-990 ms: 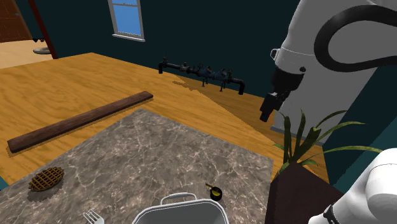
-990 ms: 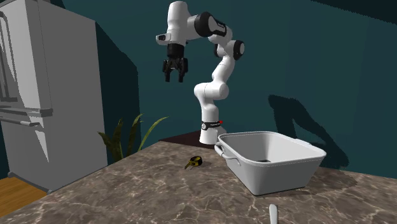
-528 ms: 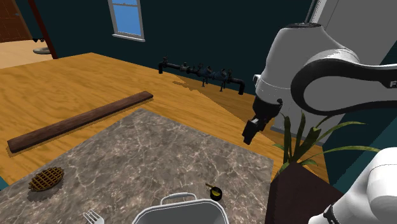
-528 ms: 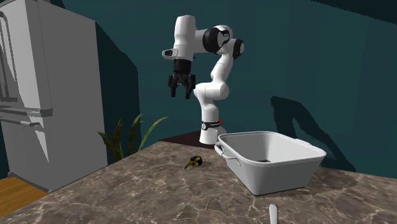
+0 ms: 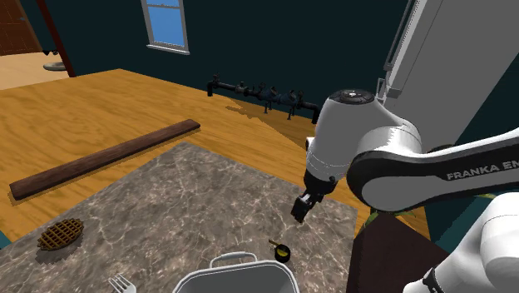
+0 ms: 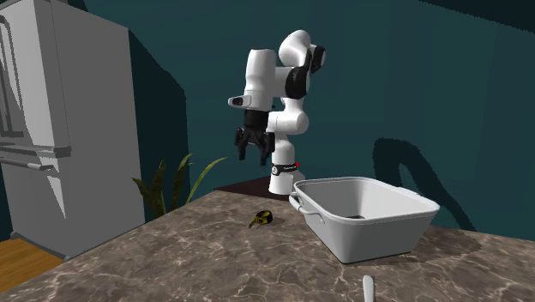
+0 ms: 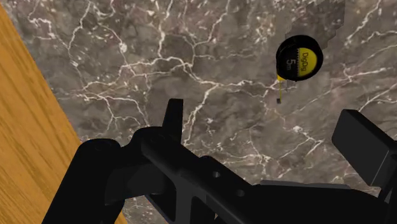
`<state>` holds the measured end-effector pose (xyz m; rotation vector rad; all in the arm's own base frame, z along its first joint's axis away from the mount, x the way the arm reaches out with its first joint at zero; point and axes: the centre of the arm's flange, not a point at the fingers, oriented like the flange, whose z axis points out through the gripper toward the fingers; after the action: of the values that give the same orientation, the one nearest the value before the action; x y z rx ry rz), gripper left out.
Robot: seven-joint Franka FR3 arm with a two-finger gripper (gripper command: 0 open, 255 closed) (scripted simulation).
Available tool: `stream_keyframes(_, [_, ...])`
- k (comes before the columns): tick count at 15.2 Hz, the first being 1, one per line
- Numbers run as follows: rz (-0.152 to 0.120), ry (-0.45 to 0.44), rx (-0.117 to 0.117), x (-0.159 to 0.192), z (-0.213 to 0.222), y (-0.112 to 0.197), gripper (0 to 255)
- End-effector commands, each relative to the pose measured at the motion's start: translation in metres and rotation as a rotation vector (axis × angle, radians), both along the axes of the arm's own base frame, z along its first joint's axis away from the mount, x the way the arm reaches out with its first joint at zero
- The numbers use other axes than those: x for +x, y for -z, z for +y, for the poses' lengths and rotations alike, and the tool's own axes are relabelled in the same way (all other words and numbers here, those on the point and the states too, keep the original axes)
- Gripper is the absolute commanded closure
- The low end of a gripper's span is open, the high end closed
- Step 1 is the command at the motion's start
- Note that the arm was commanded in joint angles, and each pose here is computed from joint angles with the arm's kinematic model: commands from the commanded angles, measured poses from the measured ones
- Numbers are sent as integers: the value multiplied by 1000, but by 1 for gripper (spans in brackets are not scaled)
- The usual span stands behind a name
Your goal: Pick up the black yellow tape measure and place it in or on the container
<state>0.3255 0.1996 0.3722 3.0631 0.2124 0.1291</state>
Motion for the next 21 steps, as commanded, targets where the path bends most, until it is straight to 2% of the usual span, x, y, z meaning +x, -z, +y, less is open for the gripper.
stream_keyframes(1, [-3,-2,-1,0,16,20,0])
stream_keyframes(9, [-9,-10,-12,4,73,105,0])
stream_keyframes(16, [-9,-10,-12,7,71,142,0])
stream_keyframes(21, [-9,-10,-12,8,70,145,0])
